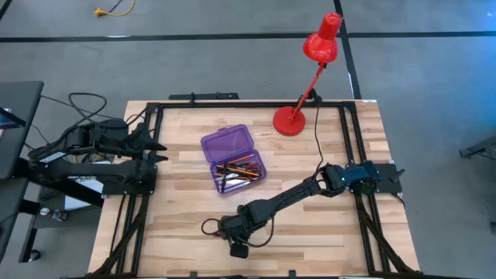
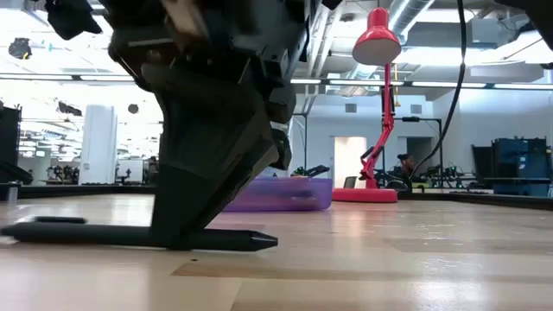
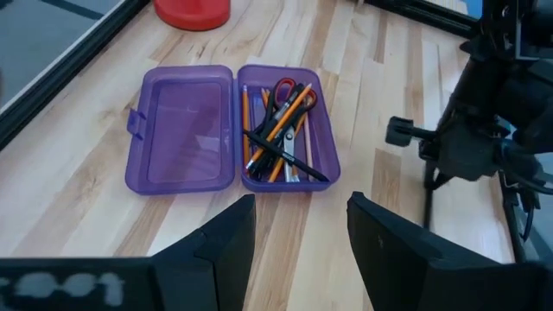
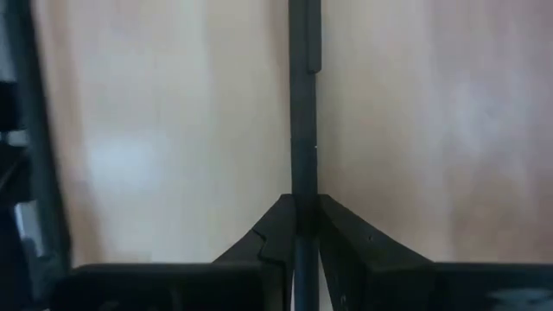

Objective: Pick & place school supplies into a supply box
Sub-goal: Put the black pen into the purple supply box

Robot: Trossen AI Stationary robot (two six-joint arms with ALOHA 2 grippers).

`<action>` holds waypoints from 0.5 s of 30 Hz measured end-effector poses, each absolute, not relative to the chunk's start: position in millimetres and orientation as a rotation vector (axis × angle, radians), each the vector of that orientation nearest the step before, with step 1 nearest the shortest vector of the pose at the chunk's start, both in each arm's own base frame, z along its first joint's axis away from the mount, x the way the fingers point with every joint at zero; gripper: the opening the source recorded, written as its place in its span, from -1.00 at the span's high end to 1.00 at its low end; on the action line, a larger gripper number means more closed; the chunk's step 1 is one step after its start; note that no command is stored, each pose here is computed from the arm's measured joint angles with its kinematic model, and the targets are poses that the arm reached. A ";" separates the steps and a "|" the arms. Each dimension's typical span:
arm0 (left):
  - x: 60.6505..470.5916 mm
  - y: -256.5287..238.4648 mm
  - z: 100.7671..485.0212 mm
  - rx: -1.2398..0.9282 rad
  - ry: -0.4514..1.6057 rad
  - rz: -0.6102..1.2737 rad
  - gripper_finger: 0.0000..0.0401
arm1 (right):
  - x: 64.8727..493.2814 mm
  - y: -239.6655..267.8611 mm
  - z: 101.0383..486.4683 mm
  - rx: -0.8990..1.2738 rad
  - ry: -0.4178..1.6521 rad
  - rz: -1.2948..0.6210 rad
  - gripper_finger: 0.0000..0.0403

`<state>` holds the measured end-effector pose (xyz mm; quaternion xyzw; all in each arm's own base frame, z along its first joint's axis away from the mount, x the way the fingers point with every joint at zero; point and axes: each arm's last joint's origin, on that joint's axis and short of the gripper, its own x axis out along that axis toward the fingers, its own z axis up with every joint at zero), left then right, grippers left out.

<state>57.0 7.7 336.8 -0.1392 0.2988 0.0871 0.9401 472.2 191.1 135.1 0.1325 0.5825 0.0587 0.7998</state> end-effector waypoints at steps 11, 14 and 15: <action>57.6 7.8 337.6 -0.287 0.599 0.178 0.16 | 466.3 170.8 136.4 0.290 1.362 -0.010 0.95; 57.6 7.7 337.6 -0.288 0.599 0.178 0.16 | 467.6 167.2 136.4 0.276 1.364 0.010 0.96; 57.6 7.7 337.6 -0.293 0.598 0.180 0.16 | 468.0 166.0 136.4 0.277 1.366 0.018 0.97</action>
